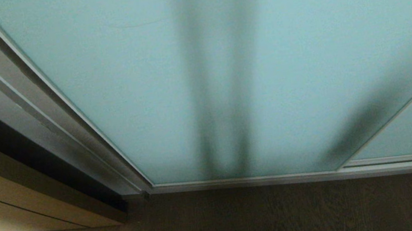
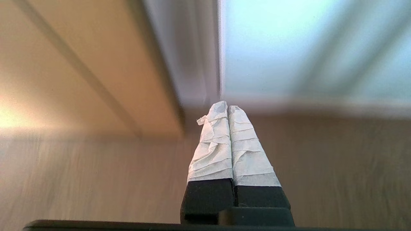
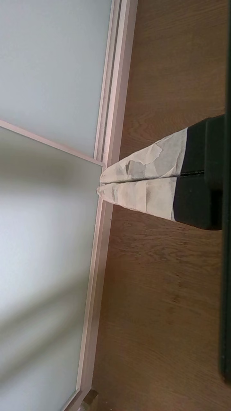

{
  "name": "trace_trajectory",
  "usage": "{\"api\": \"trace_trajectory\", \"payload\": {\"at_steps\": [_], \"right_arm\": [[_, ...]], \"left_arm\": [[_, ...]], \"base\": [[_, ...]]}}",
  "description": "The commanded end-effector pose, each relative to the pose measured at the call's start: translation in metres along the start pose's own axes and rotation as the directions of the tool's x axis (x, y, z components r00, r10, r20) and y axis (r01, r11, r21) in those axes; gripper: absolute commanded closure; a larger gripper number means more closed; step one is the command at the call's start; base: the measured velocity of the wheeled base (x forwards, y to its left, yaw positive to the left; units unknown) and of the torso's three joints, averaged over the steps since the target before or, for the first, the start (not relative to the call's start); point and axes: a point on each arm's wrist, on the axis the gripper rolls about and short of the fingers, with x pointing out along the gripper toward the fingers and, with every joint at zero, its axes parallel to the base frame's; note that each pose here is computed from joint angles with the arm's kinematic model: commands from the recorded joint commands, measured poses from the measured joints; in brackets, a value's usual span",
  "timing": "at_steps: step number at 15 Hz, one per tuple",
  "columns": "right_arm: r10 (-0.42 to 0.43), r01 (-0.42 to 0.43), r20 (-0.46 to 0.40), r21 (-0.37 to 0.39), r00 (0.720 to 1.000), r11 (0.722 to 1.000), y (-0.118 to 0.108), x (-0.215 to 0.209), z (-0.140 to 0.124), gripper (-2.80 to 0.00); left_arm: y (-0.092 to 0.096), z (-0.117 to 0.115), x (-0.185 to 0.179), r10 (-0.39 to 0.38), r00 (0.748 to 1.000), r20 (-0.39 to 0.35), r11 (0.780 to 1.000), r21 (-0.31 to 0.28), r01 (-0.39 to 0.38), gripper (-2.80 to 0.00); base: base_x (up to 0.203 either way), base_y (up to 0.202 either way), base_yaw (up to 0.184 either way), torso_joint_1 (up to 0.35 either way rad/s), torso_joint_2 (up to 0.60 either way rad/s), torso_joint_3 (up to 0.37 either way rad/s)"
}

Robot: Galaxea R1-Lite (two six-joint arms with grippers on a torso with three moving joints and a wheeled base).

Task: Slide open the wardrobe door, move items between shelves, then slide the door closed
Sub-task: Open the door

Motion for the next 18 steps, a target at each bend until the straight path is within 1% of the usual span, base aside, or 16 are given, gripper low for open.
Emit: {"api": "trace_trajectory", "payload": {"at_steps": [1,3,5,6,7,8,10,12,14,15,18], "right_arm": [[0.001,-0.001,0.000,-0.001,1.000,1.000,0.000,0.000,0.000,0.00],[0.001,-0.001,0.000,-0.001,1.000,1.000,0.000,0.000,0.000,0.00],[0.001,-0.001,0.001,-0.001,1.000,1.000,0.000,0.000,0.000,0.00],[0.001,-0.001,-0.001,-0.001,1.000,1.000,0.000,0.000,0.000,0.00],[0.001,-0.001,0.000,-0.001,1.000,1.000,0.000,0.000,0.000,0.00],[0.001,-0.001,0.000,-0.001,1.000,1.000,0.000,0.000,0.000,0.00],[0.001,-0.001,0.000,-0.001,1.000,1.000,0.000,0.000,0.000,0.00],[0.001,-0.001,-0.001,-0.001,1.000,1.000,0.000,0.000,0.000,0.00],[0.001,-0.001,-0.001,-0.001,1.000,1.000,0.000,0.000,0.000,0.00],[0.001,-0.001,0.000,-0.001,1.000,1.000,0.000,0.000,0.000,0.00],[0.001,-0.001,0.000,-0.001,1.000,1.000,0.000,0.000,0.000,0.00]], "left_arm": [[0.001,0.022,-0.004,-0.025,0.991,0.128,1.000,0.016,0.023,0.00],[0.002,0.052,-0.011,-0.023,0.977,0.210,1.000,0.021,0.019,0.00],[0.004,0.086,-0.010,-0.020,0.969,0.246,1.000,0.021,0.015,0.00],[0.005,0.105,-0.002,-0.018,0.968,0.249,1.000,0.015,0.015,0.00],[0.007,0.125,0.007,-0.015,0.961,0.278,1.000,0.009,0.013,0.00],[0.008,0.147,0.020,-0.008,0.947,0.321,1.000,0.004,0.007,0.00],[0.012,0.185,0.052,0.012,0.911,0.411,1.000,-0.003,-0.012,0.00],[0.015,0.213,0.086,0.039,0.870,0.491,0.999,-0.015,-0.036,0.00],[0.017,0.230,0.114,0.080,0.828,0.555,0.997,-0.042,-0.068,0.00],[0.018,0.234,0.127,0.091,0.810,0.579,0.996,-0.051,-0.075,0.00],[0.019,0.239,0.162,0.104,0.771,0.628,0.995,-0.067,-0.080,0.00]], "base": [[0.000,0.000,0.000,0.000,0.00,0.000],[0.000,0.000,0.000,0.000,0.00,0.000],[0.000,0.000,0.000,0.000,0.00,0.000],[0.000,0.000,0.000,0.000,0.00,0.000],[0.000,0.000,0.000,0.000,0.00,0.000],[0.000,0.000,0.000,0.000,0.00,0.000],[0.000,0.000,0.000,0.000,0.00,0.000],[0.000,0.000,0.000,0.000,0.00,0.000],[0.000,0.000,0.000,0.000,0.00,0.000],[0.000,0.000,0.000,0.000,0.00,0.000],[0.000,0.000,0.000,0.000,0.00,0.000]]}}
